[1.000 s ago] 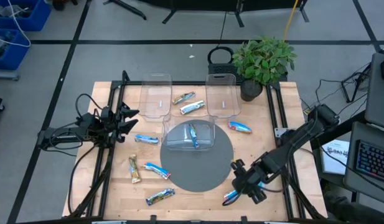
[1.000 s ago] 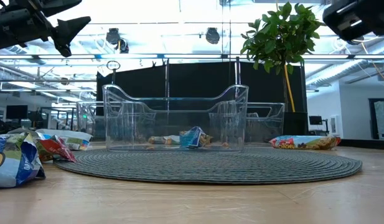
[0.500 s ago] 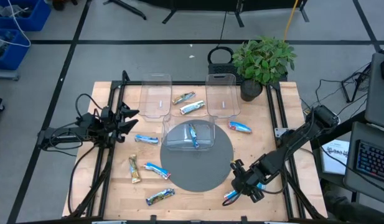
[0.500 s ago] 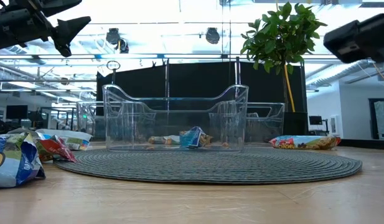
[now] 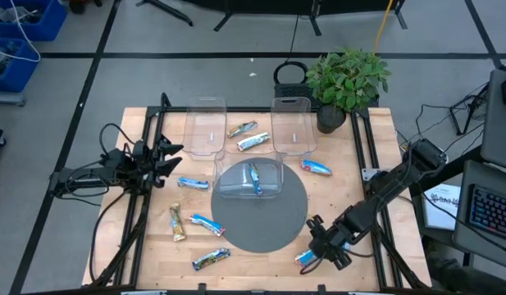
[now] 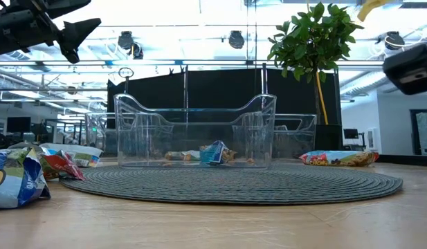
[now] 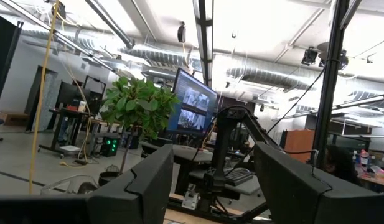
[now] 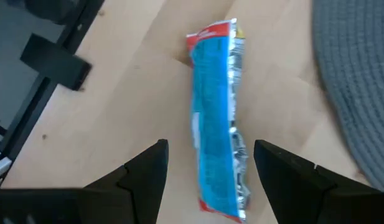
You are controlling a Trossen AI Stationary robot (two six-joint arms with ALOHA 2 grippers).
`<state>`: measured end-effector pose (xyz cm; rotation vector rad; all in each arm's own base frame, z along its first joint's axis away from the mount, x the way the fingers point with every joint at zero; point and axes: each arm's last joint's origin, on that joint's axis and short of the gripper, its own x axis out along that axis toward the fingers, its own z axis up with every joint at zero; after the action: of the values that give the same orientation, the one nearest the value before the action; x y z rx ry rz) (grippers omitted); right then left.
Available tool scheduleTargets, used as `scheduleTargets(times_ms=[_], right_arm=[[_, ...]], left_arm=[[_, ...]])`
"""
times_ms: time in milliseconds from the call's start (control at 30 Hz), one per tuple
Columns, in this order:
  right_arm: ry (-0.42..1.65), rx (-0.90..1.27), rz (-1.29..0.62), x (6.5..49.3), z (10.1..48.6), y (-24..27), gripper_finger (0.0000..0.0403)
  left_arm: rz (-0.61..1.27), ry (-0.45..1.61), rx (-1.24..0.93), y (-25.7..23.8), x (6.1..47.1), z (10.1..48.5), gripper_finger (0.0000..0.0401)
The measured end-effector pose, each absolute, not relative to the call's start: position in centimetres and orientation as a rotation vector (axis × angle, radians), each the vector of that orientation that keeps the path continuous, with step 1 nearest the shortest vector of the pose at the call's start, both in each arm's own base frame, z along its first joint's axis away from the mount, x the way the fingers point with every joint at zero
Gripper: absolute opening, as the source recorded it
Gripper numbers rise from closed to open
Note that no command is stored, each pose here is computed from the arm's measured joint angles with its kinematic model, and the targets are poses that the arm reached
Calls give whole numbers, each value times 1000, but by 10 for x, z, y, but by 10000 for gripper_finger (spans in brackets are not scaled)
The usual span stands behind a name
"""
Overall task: Pick and place Granola Bars by type
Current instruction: Put the red granola bar into the top right transparent bin
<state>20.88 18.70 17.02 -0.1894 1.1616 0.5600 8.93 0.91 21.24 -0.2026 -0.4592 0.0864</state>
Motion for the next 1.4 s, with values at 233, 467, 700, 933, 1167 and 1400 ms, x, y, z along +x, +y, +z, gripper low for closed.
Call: scheduleTargets(times_ms=[233, 467, 700, 933, 1167, 1400], right_arm=[[1164, -186, 570, 206, 158, 194, 216], [1174, -191, 563, 212, 143, 199, 216], [1162, -183, 570, 215, 138, 202, 215], [1153, -177, 576, 216, 138, 203, 205], [1156, -187, 570, 216, 138, 202, 176], [1150, -199, 551, 216, 137, 202, 105]], left_arm=[[86, -459, -203, 9, 89, 212, 225], [86, -459, -203, 9, 89, 212, 225], [86, -459, -203, 9, 89, 212, 225], [86, -459, -203, 9, 89, 212, 225], [86, -459, -203, 9, 89, 212, 225], [86, -459, -203, 9, 89, 212, 225]])
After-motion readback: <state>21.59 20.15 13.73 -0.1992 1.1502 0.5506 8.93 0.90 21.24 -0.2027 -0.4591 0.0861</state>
